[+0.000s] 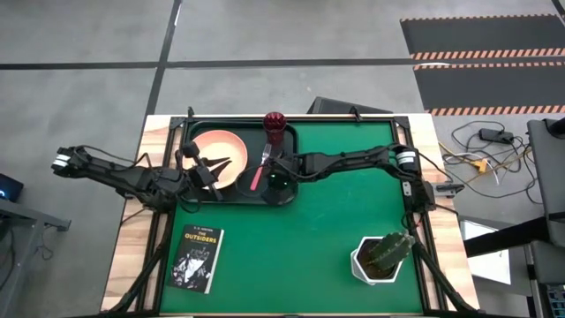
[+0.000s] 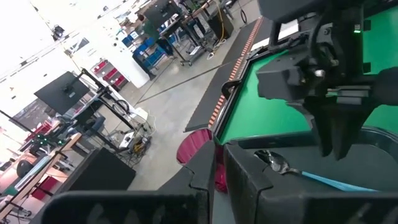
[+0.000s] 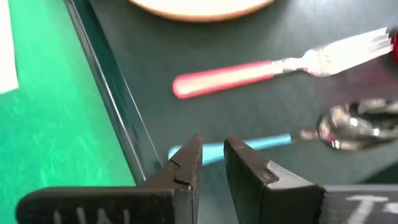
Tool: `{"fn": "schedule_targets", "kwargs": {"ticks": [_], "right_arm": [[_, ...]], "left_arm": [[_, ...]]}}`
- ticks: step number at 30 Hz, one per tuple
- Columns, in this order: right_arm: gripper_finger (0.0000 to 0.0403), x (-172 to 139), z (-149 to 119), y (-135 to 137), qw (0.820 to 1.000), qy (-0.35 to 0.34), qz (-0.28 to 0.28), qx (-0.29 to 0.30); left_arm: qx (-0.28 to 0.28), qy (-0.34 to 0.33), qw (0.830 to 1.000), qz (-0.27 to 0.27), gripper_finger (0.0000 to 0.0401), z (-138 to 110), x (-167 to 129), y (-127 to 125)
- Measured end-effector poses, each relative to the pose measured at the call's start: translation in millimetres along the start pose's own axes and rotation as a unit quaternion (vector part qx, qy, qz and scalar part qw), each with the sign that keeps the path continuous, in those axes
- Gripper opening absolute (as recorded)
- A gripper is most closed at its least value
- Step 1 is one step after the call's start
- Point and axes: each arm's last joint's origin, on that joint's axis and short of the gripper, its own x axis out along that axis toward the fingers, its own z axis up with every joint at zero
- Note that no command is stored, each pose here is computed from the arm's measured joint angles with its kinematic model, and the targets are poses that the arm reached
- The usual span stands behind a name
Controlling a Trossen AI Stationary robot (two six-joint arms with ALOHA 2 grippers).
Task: Pick and place plate/cup/fork/spoon on tray
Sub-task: Put the blue spoon on the right of the black serving tray aligned with the pink fork
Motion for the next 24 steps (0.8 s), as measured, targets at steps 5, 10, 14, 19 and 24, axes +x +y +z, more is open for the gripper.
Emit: {"fn": "schedule_targets", "kwargs": {"ticks": [5, 10, 14, 19, 24], "right_arm": [[0.0056, 1, 5, -3, 1.0, -0.019, 0.005, 0.006], [0.0056, 6, 5, -5, 1.0, -0.02, 0.005, 0.008], [0.0056, 24, -2, -5, 1.0, -0.008, 0.002, 0.001], [0.0056, 49, -8, -11, 1.0, 0.001, -0.011, -0.003], [0.0056, 64, -14, -18, 1.0, 0.023, -0.022, -0.002]], "left_arm": [[-0.001, -0.001, 1.0, 0.001, 0.0015, 0, 0, 1], [-0.001, -0.001, 1.0, 0.001, 0.0015, 0, 0, 1], [-0.002, -0.002, 1.0, 0.001, 0.0015, 1, 0, 1], [-0.003, -0.003, 1.0, 0.001, 0.0015, 1, -1, 1], [-0.004, -0.004, 1.0, 0.002, 0.0015, 1, -1, 2]]}}
